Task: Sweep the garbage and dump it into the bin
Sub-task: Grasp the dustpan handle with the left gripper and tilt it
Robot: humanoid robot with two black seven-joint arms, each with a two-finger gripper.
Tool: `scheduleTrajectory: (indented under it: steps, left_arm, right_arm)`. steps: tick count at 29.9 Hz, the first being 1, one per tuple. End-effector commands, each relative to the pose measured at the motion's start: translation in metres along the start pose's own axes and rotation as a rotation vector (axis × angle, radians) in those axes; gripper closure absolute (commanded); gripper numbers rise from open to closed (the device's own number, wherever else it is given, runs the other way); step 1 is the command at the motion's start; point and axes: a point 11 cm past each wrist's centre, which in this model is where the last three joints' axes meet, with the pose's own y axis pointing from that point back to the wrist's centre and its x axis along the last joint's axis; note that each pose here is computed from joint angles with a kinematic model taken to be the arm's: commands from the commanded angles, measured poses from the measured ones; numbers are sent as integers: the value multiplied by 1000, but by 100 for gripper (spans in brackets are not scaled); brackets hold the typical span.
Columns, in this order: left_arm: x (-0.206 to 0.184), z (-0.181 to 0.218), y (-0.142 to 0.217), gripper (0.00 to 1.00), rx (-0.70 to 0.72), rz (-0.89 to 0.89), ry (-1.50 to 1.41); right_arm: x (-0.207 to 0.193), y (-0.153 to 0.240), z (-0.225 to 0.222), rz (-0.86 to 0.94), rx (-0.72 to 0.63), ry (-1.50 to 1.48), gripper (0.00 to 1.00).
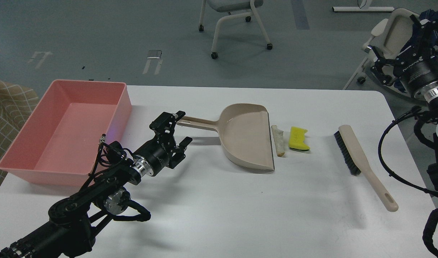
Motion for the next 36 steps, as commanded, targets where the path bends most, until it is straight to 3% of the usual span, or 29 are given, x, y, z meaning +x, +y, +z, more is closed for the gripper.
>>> scheduleTrajectory:
  steps: [1, 4, 25, 32, 35, 36]
  left_arm:
    - [2, 2, -5, 17, 6, 0, -17]
    - [0, -3, -15, 29, 27, -4, -38]
    - [-4, -18, -42, 29, 83, 21, -71]
    - [-3, -12, -47, 33, 42, 28, -79]
    - [-2, -12, -46, 41, 40, 29, -79]
    - [-3, -12, -46, 54, 36, 27, -78]
  right_arm:
    - [1, 1, 0, 3, -2, 1, 0]
    - [2, 2, 1, 4, -3, 1, 0]
    - [-1, 4, 0, -8, 1, 5, 0]
    - [4, 10, 1, 4, -2, 9, 0]
    - [4, 11, 1, 3, 0, 10, 0]
    - [4, 11, 2, 4, -1, 9, 0]
